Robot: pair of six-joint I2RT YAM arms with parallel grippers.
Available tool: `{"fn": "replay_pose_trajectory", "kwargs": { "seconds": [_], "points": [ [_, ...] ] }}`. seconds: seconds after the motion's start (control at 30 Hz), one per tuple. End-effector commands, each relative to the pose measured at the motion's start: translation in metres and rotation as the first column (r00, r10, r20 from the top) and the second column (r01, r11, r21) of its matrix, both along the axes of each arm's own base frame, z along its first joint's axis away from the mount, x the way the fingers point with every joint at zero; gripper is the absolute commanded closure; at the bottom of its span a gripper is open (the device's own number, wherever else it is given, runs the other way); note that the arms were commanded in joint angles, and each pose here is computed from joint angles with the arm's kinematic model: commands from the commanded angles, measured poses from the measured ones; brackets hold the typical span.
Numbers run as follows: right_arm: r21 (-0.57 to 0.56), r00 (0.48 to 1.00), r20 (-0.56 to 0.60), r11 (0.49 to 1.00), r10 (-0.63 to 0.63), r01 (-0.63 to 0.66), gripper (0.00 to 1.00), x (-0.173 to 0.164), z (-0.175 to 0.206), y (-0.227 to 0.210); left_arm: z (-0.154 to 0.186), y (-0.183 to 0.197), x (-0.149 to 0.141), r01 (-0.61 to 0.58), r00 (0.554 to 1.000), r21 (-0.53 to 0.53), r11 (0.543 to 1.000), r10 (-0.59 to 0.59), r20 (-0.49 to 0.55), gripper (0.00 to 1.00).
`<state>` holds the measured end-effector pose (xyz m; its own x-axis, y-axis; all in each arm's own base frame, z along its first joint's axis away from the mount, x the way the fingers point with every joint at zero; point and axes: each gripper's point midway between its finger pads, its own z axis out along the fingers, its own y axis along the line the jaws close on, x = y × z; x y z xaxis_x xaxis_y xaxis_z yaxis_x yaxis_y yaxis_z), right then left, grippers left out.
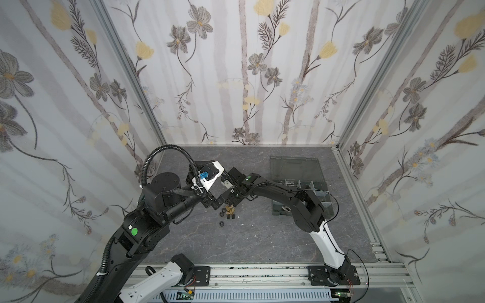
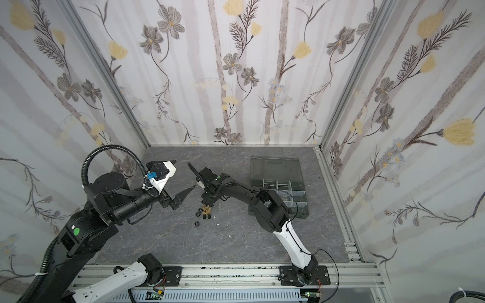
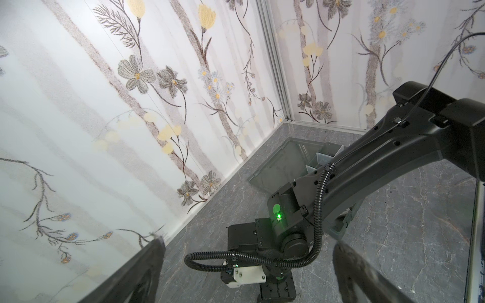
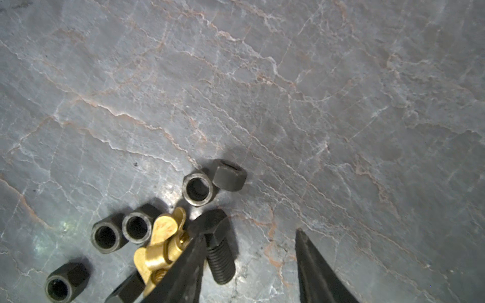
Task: Sort the screws and nuts into containers
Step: Pick up the screw from the center of the table.
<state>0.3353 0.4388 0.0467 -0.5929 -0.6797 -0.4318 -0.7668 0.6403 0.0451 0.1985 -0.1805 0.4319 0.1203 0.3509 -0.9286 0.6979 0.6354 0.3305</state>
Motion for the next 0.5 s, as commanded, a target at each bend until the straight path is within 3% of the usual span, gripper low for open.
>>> {"fn": "replay_pose_trajectory", "kwargs": {
  "seconds": [0.0, 0.17, 0.47],
  "points": [
    [-0.03, 1.0, 0.01, 0.999, 0.022, -0.022, 0.46, -0.001, -0.003, 0.001, 0.004, 0.002, 0.0, -0.008, 1.0, -0.008, 1.0, 0.008, 0.013, 0.0],
    [-0.061, 1.0, 0.016, 0.998, 0.026, -0.025, 0.48, -0.001, -0.01, 0.002, 0.003, 0.002, 0.001, -0.009, 1.0, -0.007, 1.0, 0.009, 0.015, 0.0],
    [-0.061, 0.999, 0.021, 0.997, 0.041, -0.04, 0.43, -0.003, -0.003, 0.002, 0.006, 0.003, 0.0, -0.014, 1.0, -0.011, 1.0, 0.014, 0.026, 0.0]
  ]
}}
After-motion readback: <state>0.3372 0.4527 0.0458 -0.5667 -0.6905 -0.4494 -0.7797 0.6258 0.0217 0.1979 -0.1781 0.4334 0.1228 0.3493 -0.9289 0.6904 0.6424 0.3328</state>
